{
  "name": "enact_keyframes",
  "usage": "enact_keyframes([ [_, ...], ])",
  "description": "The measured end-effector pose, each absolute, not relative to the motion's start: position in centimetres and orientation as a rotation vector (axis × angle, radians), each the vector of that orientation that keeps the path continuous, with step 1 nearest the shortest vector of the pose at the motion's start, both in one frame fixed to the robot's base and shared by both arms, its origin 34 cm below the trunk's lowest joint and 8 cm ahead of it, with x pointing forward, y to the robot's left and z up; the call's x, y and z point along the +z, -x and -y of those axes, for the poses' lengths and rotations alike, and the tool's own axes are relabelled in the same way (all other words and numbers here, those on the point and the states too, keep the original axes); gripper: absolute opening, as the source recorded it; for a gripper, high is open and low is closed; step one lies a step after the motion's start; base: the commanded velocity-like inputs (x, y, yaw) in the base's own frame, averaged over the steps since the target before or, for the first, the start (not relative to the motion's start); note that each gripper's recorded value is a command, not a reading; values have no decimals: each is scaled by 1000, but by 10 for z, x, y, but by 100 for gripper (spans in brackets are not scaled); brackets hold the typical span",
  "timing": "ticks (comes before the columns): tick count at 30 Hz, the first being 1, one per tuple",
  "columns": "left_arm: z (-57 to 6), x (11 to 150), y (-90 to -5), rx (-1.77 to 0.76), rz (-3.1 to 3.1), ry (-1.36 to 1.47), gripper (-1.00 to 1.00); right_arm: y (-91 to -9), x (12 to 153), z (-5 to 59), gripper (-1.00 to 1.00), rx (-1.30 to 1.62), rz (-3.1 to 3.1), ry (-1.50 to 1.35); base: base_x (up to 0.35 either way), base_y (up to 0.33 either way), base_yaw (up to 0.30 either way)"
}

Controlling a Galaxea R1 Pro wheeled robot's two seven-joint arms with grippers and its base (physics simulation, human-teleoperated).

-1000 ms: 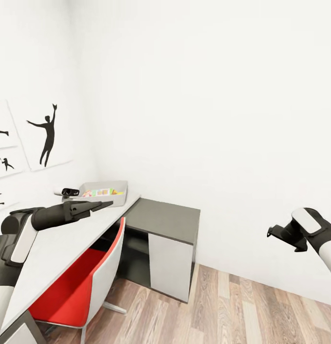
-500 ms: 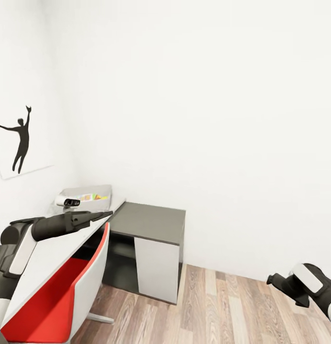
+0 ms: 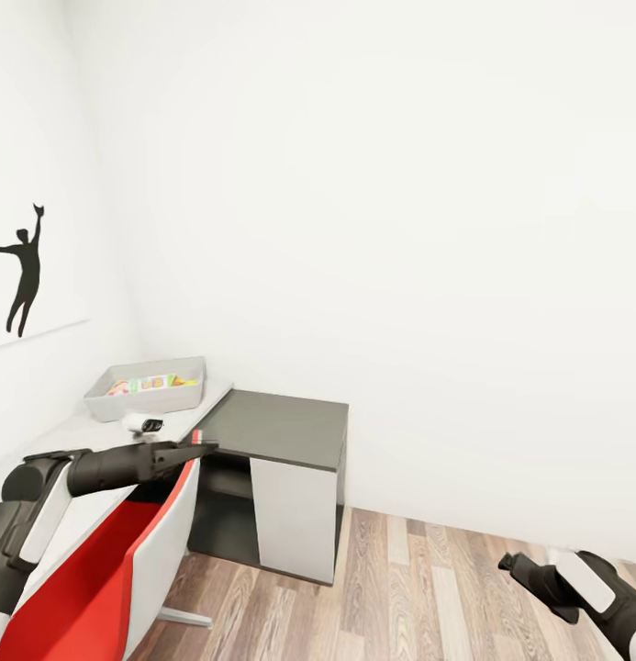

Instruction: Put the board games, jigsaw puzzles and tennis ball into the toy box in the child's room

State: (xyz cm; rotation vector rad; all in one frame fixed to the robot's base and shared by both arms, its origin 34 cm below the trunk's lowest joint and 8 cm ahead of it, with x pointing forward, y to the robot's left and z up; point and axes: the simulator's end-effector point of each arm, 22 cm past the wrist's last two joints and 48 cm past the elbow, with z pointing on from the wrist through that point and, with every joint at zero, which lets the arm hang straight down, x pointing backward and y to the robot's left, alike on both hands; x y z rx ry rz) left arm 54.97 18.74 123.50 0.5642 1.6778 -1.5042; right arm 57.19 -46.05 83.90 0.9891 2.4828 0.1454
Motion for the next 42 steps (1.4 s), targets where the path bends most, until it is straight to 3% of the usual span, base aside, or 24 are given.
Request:
enact_keyframes([
  [34,-187,1185,-546,-1491,-1758,-535,100,-553,803,482,100,31,-2459,-1054,-5,32,-160],
  [42,-187,1179,-549,-1494,-1764,-528,100,-552,796,473,100,16,-2481,-1019,0,0,-39],
])
